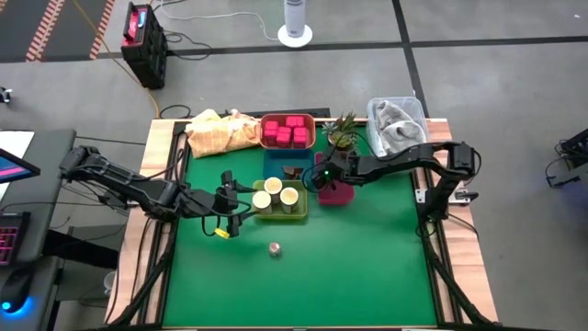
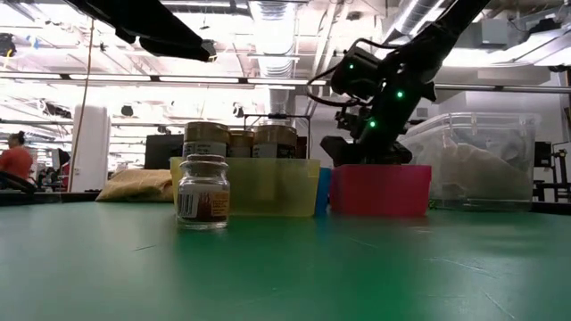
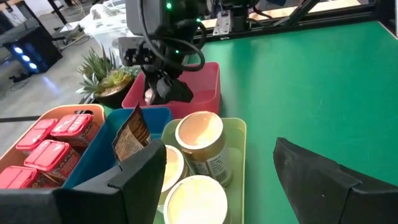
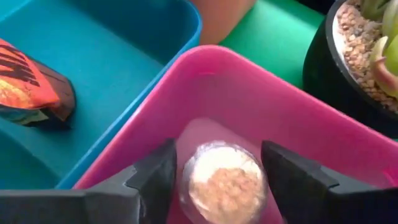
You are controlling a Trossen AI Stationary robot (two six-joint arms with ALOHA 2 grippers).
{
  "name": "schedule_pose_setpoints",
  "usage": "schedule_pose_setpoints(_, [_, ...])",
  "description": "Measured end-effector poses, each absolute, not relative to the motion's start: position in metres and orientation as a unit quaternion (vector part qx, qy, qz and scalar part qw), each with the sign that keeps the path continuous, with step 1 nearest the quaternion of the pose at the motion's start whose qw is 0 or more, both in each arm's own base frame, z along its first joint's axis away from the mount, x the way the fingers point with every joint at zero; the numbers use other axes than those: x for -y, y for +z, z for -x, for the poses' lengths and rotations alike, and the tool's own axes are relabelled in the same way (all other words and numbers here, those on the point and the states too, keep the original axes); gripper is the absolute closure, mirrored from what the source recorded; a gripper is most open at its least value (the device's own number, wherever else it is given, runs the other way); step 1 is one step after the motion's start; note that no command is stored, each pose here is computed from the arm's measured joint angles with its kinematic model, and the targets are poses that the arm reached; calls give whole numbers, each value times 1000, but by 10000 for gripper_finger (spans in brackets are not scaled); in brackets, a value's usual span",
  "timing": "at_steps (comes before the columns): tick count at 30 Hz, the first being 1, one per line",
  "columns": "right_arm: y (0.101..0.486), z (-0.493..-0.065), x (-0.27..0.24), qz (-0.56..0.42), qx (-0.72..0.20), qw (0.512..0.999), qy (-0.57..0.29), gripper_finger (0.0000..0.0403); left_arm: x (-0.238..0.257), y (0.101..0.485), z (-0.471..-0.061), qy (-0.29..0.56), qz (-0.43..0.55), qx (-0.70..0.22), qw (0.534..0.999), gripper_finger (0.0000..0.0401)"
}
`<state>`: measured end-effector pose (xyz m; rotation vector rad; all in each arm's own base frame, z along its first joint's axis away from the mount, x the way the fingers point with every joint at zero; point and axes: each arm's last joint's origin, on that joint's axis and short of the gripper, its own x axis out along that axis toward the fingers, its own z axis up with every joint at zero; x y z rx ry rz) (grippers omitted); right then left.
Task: Sort spices by type
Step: Put the right transparent seasoning bottle into the red bin, then put the transparent seasoning into the red bin
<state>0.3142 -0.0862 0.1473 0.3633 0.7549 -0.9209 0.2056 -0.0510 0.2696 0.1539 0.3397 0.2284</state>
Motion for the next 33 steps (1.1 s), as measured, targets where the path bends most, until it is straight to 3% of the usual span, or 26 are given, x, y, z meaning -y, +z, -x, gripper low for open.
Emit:
schedule_pose_setpoints(9, [159,-309,85,-164,-355,815,-427,104,51,270,-206,111,-96,-168,975,118])
schedule_pose_setpoints(18, [208,-295,72,-155,-309,849,-399,69,47,271,-207,119,-105,-165,973,118])
schedule_pose_setpoints(22, [223,-299,25,-113,-297,894,-317,66,46,268,-206,120,-111,-183,969,118])
schedule_pose_setpoints(28, [212,-314,-67,-79,-266,945,-175,75,46,265,-205,116,-125,-199,965,118])
schedule_pose_setpoints(33, [195,-328,-113,-63,-227,962,-138,78,46,265,-205,115,-124,-198,966,118])
